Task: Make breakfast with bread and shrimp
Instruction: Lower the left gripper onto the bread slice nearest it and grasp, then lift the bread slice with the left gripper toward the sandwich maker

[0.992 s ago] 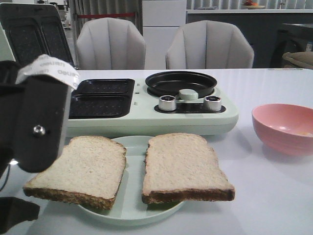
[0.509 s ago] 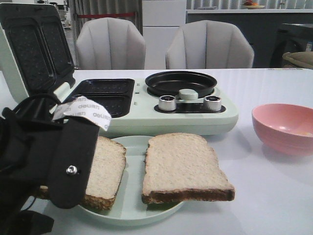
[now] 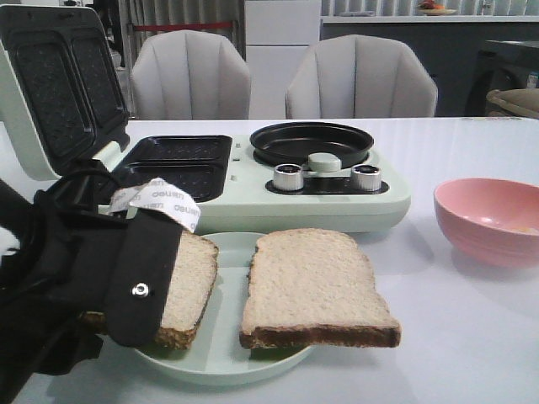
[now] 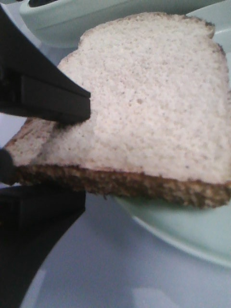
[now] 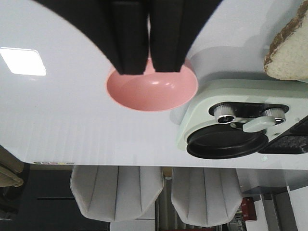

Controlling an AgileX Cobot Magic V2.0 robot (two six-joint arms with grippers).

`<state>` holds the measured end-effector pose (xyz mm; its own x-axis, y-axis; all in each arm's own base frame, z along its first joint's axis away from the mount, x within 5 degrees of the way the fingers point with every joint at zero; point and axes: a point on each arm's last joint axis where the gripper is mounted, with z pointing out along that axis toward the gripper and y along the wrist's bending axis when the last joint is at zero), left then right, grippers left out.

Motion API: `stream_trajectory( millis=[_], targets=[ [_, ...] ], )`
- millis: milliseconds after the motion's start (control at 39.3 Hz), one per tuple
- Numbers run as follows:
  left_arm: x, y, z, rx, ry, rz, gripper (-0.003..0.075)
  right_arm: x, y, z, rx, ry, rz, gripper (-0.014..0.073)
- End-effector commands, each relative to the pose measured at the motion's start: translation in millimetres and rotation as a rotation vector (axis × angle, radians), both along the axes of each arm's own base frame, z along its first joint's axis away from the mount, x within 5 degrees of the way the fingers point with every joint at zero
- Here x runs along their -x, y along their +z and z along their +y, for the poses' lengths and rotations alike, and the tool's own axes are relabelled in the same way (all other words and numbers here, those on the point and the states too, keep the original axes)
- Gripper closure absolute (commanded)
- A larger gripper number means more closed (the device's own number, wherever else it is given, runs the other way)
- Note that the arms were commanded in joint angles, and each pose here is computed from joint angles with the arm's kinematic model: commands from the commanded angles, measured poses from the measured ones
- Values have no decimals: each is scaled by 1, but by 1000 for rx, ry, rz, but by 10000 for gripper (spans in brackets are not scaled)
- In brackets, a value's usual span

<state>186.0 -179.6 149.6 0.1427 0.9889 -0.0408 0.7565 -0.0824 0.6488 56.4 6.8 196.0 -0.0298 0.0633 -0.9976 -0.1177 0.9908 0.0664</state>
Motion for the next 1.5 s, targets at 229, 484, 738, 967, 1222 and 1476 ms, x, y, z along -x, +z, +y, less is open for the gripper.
stream_trajectory(
  millis=[229, 484, 738, 967, 1222, 1476],
  targets=[
    [-10, 19, 1, -3, 57, -106, 604, 3, 14, -1, 5, -8, -116, 410],
    [-2, 47, 1, 38, 68, -204, 605, 3, 14, -1, 5, -8, -116, 410],
    [-5, 101, -3, 179, 92, -339, 605, 3, 14, -1, 5, -8, -116, 410],
    [-28, 147, -6, 267, 148, -467, 606, 3, 14, -1, 5, -8, -116, 410],
    [-62, 178, 10, 405, 156, -501, 606, 3, 14, -1, 5, -8, -116, 410],
    [-93, 181, 40, 546, 295, -474, 606, 3, 14, -1, 5, -8, -116, 410]
  ],
)
